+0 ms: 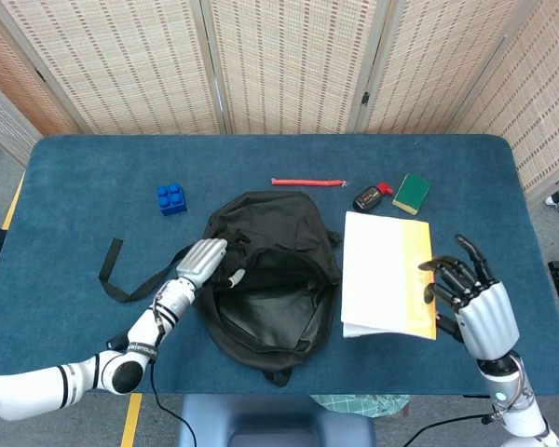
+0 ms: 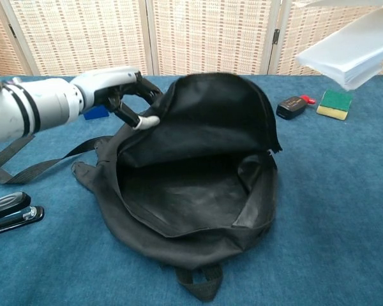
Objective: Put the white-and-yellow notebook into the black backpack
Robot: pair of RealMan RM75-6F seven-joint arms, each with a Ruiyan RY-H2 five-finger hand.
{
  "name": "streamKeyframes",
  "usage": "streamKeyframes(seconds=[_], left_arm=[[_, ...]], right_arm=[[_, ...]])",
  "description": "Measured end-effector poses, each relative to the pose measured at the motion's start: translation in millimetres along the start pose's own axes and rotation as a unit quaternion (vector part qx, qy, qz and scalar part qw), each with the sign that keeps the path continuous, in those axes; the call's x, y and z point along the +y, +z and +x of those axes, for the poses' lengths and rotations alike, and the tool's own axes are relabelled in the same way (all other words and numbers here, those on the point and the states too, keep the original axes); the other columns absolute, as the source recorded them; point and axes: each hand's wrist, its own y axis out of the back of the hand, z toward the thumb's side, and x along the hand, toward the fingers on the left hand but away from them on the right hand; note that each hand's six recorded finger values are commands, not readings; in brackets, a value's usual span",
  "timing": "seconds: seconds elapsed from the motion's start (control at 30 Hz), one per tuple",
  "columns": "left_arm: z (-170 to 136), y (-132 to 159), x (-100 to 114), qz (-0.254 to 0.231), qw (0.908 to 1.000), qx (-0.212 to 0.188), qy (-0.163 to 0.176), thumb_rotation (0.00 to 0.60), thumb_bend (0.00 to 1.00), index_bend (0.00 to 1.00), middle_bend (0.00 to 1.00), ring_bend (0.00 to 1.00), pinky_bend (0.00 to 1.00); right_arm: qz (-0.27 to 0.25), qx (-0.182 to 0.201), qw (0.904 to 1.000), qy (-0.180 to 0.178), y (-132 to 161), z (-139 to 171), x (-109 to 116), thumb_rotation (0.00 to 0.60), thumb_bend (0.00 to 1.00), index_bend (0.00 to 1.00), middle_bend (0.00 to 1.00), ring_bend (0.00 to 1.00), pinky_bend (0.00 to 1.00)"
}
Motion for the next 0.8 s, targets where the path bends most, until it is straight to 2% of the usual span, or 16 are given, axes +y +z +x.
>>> streamKeyframes(seconds=[0.2, 0.33, 0.67, 0.8], left_arm=[[19, -3, 22, -0.013, 0.9993, 0.03, 0.016, 0.6, 0.54, 0.58, 0.26, 0.22, 0.0], [28, -4, 30, -0.024, 0.9984, 0.047, 0.017, 0.6, 0.54, 0.58, 0.26, 0.22, 0.0], [33, -8, 37, -0.037, 0.9966, 0.073, 0.013, 0.6, 0.54, 0.58, 0.26, 0.22, 0.0], [30, -8, 38, -0.041, 0.9963, 0.075, 0.013, 0.6, 0.54, 0.58, 0.26, 0.21, 0.0]], right_arm=[[-0.09, 0.026, 0.9953, 0.024, 35, 3, -9, 0.6, 0.45, 0.72, 0.44, 0.36, 0.15], [-0.14, 0.029, 0.9882, 0.056, 50, 5, -26, 0.6, 0.45, 0.72, 0.44, 0.36, 0.17], [-0.243, 0.02, 0.9629, 0.117, 81, -1, -94, 0.6, 0.46, 0.72, 0.44, 0.36, 0.18], [-0.257, 0.01, 0.9571, 0.133, 84, -6, -119, 0.6, 0.46, 0.72, 0.44, 0.36, 0.18]])
